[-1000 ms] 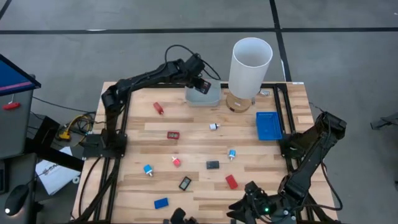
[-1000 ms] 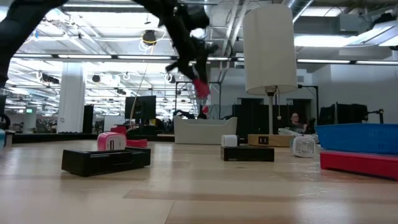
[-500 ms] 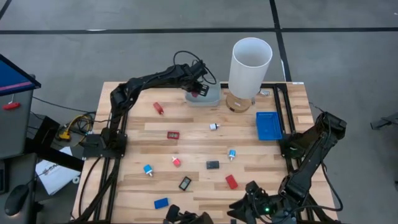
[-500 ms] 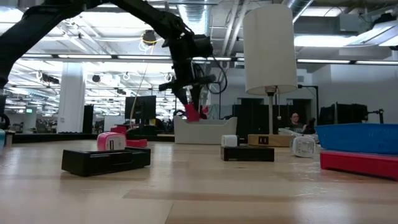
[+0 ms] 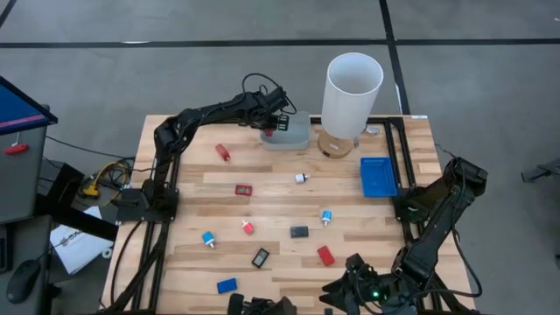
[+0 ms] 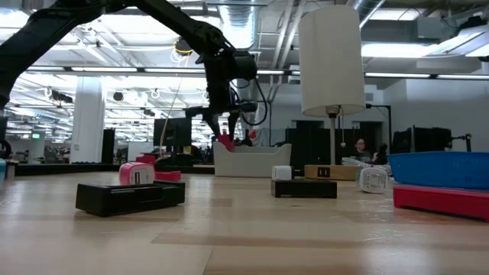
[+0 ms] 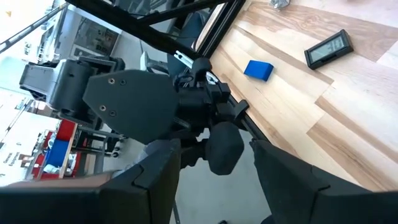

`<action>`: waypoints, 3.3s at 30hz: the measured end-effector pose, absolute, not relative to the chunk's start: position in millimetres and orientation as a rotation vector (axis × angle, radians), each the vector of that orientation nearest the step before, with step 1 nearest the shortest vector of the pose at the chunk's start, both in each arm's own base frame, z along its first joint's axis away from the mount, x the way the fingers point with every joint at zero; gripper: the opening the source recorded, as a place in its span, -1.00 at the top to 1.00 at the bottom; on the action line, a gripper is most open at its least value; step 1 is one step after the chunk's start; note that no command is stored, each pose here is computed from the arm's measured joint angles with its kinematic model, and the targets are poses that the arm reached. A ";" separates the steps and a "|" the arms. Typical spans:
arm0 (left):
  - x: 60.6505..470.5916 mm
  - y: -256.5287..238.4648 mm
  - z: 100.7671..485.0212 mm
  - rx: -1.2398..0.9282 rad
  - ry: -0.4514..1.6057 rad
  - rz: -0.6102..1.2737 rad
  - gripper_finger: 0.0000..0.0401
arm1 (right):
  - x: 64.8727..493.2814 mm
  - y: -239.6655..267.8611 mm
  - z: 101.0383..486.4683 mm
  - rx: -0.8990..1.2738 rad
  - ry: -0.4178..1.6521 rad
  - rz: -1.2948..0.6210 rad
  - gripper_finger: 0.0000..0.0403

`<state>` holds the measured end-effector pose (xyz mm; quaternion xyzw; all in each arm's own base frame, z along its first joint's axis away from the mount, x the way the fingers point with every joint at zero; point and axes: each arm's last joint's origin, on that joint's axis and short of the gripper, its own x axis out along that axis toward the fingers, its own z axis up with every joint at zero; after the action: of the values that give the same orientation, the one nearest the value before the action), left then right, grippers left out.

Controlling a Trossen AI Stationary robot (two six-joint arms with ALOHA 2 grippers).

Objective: Pick & Place Office items
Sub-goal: Put the bottom red charger adapter into the gray bin, then put the red charger adapter into the gray bin

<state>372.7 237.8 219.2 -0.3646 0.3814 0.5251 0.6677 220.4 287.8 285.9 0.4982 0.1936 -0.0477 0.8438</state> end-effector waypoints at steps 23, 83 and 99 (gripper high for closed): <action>376.8 239.3 211.1 -0.820 0.759 1.187 0.20 | 220.1 287.7 285.9 1.062 0.400 -0.110 0.02; 259.6 111.0 209.3 0.770 1.689 -0.202 -0.15 | 229.6 278.7 292.6 1.007 0.186 -0.222 0.02; 239.5 166.1 197.0 0.652 1.712 -0.205 -0.15 | 226.8 282.7 295.3 1.009 0.179 -0.195 0.02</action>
<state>239.5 166.1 197.0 0.2816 0.7399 -0.0887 0.6044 226.8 282.7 295.3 0.4818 0.0857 -0.0932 0.8671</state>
